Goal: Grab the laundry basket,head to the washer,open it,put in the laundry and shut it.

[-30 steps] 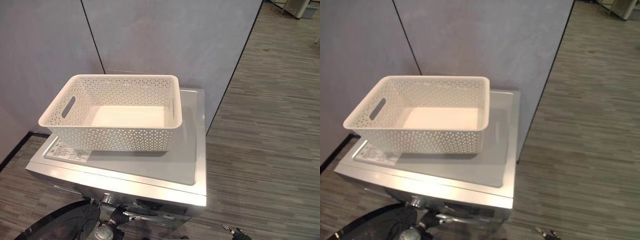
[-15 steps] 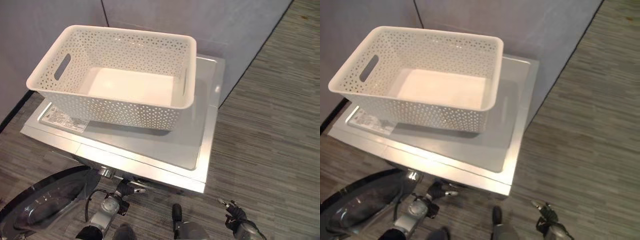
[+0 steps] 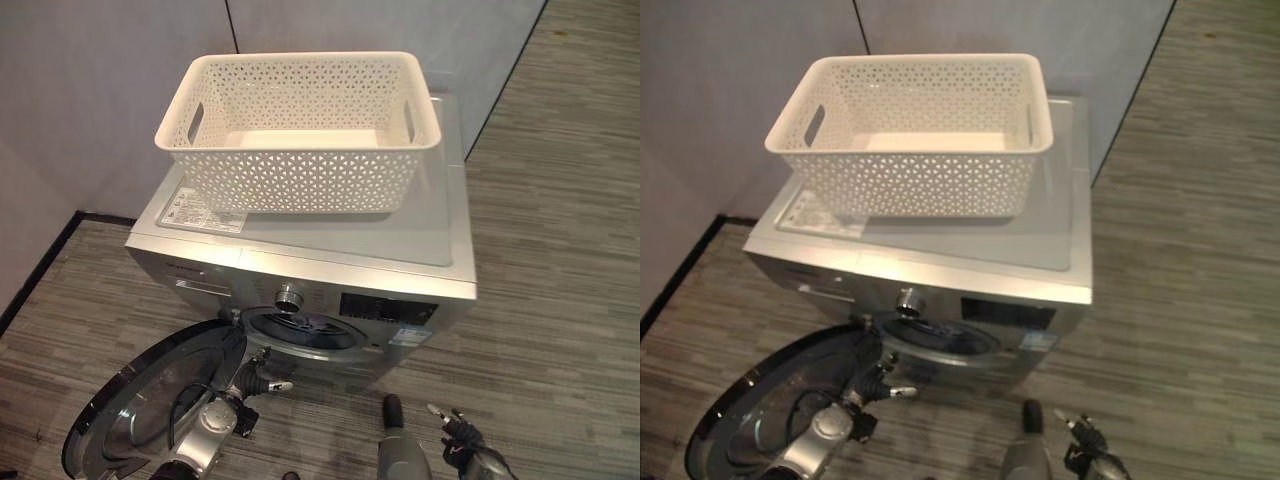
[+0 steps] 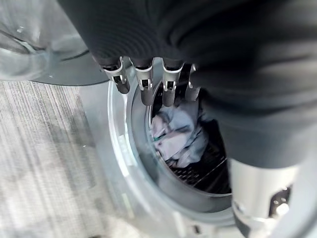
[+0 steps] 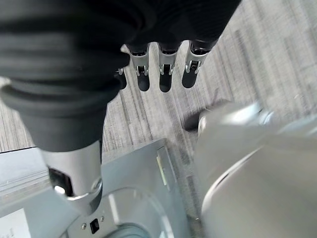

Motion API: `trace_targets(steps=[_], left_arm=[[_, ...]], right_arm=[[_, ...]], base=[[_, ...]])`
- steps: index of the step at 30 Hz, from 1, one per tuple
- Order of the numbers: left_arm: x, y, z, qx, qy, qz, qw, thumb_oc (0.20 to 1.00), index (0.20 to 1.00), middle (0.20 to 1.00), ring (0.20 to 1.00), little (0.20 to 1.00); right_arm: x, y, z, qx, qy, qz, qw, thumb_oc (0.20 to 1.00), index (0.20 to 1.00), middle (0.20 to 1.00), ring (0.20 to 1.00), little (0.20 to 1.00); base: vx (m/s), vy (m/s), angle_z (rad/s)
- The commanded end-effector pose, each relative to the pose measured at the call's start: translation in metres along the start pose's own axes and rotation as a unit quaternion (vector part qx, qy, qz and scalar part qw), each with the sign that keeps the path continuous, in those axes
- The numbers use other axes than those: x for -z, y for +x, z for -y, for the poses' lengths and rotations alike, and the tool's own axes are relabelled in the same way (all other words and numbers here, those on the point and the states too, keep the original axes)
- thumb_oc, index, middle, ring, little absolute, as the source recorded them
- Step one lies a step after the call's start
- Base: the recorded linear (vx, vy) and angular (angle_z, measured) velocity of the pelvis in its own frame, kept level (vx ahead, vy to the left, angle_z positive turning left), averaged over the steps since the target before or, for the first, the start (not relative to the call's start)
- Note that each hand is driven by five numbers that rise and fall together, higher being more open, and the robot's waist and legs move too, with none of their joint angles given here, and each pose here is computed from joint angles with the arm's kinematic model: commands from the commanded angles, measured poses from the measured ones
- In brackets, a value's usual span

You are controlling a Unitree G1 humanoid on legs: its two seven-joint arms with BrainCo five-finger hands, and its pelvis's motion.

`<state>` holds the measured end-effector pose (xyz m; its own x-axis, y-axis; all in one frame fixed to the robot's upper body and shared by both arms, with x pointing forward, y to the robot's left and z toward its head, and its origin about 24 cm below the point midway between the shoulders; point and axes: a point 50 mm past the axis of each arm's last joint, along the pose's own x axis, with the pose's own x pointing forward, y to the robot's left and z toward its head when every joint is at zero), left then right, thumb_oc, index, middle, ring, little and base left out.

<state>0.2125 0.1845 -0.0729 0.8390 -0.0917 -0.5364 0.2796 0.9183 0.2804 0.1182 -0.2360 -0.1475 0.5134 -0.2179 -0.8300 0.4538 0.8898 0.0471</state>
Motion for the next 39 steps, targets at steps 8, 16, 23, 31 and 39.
trace_targets(steps=[8,16,23,31,39], left_arm=[[-0.058,-0.036,-0.079,-0.194,0.012,0.176,0.965,1.000,1.000,1.000,1.000,1.000],[-0.090,-0.042,-0.122,-0.341,0.065,0.209,0.914,1.000,1.000,1.000,1.000,1.000],[-0.090,-0.044,-0.181,-0.378,0.212,0.102,0.895,1.000,1.000,1.000,1.000,1.000],[-0.083,-0.048,-0.214,-0.376,0.306,-0.009,0.874,1.000,1.000,1.000,1.000,1.000],[-0.052,-0.049,-0.211,-0.324,0.317,-0.093,0.886,1.000,1.000,1.000,1.000,1.000]], right_arm=[[-0.007,-0.001,0.021,0.020,-0.053,0.017,0.998,1.000,1.000,1.000,1.000,1.000],[0.001,-0.003,0.025,0.018,-0.068,-0.005,0.997,1.000,1.000,1.000,1.000,1.000],[0.021,-0.009,0.028,-0.003,-0.075,-0.045,0.996,1.000,1.000,1.000,1.000,1.000],[0.024,-0.011,0.033,-0.006,-0.085,-0.053,0.995,1.000,1.000,1.000,1.000,1.000],[0.023,-0.012,0.039,-0.004,-0.088,-0.061,0.994,1.000,1.000,1.000,1.000,1.000]], base=[[-0.04,-0.075,-0.01],[-0.07,0.114,0.27],[0.05,0.123,-0.05],[0.05,-0.041,-0.14],[0.02,-0.028,-0.11]])
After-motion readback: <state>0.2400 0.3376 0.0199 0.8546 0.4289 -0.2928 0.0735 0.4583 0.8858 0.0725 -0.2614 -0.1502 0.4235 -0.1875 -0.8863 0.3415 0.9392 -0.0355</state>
